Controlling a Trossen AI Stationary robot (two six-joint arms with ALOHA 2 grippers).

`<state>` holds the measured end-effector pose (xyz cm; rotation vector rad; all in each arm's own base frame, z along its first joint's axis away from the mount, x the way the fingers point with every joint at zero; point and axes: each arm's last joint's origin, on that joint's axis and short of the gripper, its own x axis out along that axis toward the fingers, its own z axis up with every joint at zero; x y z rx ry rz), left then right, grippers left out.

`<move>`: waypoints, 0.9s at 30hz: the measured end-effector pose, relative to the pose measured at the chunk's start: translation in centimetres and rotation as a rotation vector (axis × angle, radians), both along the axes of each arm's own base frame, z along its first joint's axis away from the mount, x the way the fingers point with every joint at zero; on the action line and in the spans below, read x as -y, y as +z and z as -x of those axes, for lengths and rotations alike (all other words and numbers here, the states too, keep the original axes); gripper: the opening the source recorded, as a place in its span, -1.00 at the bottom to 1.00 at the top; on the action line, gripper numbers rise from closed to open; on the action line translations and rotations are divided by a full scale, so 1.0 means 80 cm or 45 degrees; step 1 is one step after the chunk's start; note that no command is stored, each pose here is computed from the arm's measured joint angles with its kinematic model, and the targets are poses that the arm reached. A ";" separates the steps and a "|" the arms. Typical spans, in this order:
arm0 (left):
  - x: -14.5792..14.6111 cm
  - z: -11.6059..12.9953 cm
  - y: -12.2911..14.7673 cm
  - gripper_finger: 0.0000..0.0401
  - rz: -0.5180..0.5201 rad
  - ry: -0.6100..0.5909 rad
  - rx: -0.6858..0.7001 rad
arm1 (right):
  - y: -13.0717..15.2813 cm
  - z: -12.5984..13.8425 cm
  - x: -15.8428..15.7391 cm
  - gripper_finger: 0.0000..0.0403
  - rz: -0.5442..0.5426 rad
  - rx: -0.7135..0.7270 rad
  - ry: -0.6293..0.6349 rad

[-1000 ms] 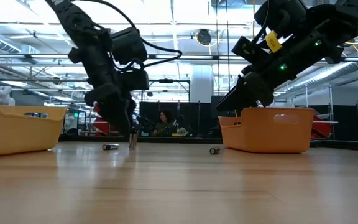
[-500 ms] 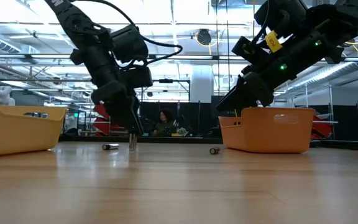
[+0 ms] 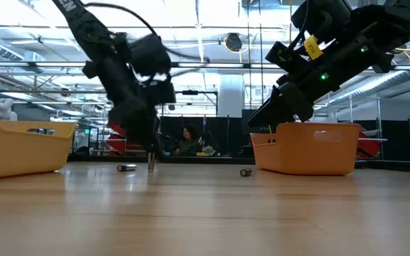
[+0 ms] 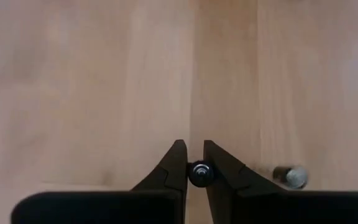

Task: Sort batteries
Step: Put the silver black battery into the yellow bin

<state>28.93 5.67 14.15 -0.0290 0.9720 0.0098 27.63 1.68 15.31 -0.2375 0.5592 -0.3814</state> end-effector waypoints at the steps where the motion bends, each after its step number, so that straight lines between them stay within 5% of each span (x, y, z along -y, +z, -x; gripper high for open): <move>1: -0.001 0.002 0.009 -0.83 -0.005 0.009 0.034 | 0.000 0.000 0.000 -0.23 0.000 0.000 0.000; 8: 0.001 0.044 0.090 -0.83 0.030 0.133 0.198 | 0.000 0.000 0.000 -0.23 -0.005 0.003 -0.003; 15: 0.035 0.108 0.125 -0.83 0.567 0.250 0.015 | 0.000 0.000 0.000 -0.23 -0.006 0.008 -0.003; 17: 0.049 0.123 0.125 -0.83 0.631 0.282 -0.110 | 0.000 0.000 0.000 -0.23 -0.013 0.011 -0.007; 22: 0.070 0.143 0.113 -0.70 0.550 0.400 -0.393 | 0.000 0.000 0.000 -0.23 -0.015 0.011 -0.008; 27: 0.075 0.139 0.106 -0.54 0.483 0.509 -0.430 | 0.000 0.000 0.000 -0.23 -0.016 0.010 -0.005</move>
